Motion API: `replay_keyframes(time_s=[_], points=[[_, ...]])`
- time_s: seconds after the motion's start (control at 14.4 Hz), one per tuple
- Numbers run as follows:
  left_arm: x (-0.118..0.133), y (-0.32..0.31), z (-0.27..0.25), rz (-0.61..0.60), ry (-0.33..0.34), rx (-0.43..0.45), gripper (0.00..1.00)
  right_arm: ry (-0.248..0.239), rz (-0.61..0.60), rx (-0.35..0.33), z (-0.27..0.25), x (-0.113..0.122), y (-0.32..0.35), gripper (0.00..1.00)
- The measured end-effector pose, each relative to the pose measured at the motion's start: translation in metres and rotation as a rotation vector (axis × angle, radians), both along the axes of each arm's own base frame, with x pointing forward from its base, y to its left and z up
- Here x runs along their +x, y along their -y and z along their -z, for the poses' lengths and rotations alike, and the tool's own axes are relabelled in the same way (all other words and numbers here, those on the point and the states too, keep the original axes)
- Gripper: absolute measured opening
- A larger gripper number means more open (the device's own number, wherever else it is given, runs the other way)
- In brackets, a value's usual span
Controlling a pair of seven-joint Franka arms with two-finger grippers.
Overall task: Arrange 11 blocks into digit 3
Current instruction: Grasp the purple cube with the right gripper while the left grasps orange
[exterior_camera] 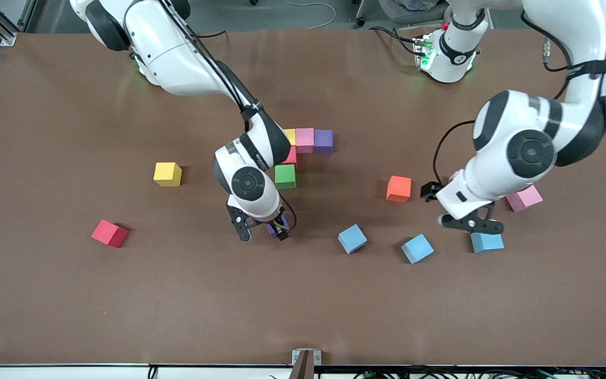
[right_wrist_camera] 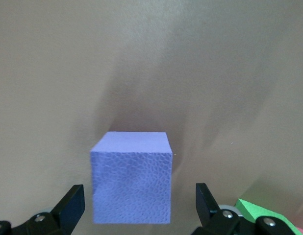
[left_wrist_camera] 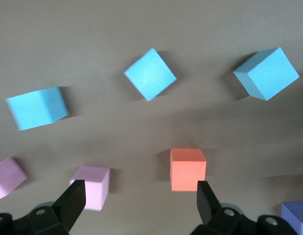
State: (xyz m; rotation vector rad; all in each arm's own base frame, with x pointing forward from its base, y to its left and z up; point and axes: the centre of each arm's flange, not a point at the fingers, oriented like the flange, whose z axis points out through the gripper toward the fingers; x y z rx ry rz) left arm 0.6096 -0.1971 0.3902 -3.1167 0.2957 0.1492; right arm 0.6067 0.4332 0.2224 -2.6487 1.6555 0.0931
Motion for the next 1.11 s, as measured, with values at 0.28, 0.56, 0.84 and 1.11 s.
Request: replay_keyframes(time_s=[0.28, 0.56, 0.84, 1.11], points=[[-0.023, 0.010, 0.051, 0.026, 0.002, -0.011, 1.00, 0.001, 0.009, -0.012, 0.006, 0.004, 0.005, 0.85], [-0.040, 0.012, 0.085, 0.038, -0.002, -0.015, 0.99, 0.010, 0.014, -0.009, 0.007, 0.007, 0.008, 0.80], [-0.054, 0.020, 0.112, 0.057, -0.009, -0.021, 0.99, 0.015, 0.012, -0.008, 0.007, 0.008, 0.007, 0.59], [-0.060, 0.025, 0.129, 0.040, -0.036, -0.013, 0.99, 0.030, -0.016, -0.005, 0.005, 0.005, 0.001, 0.56]])
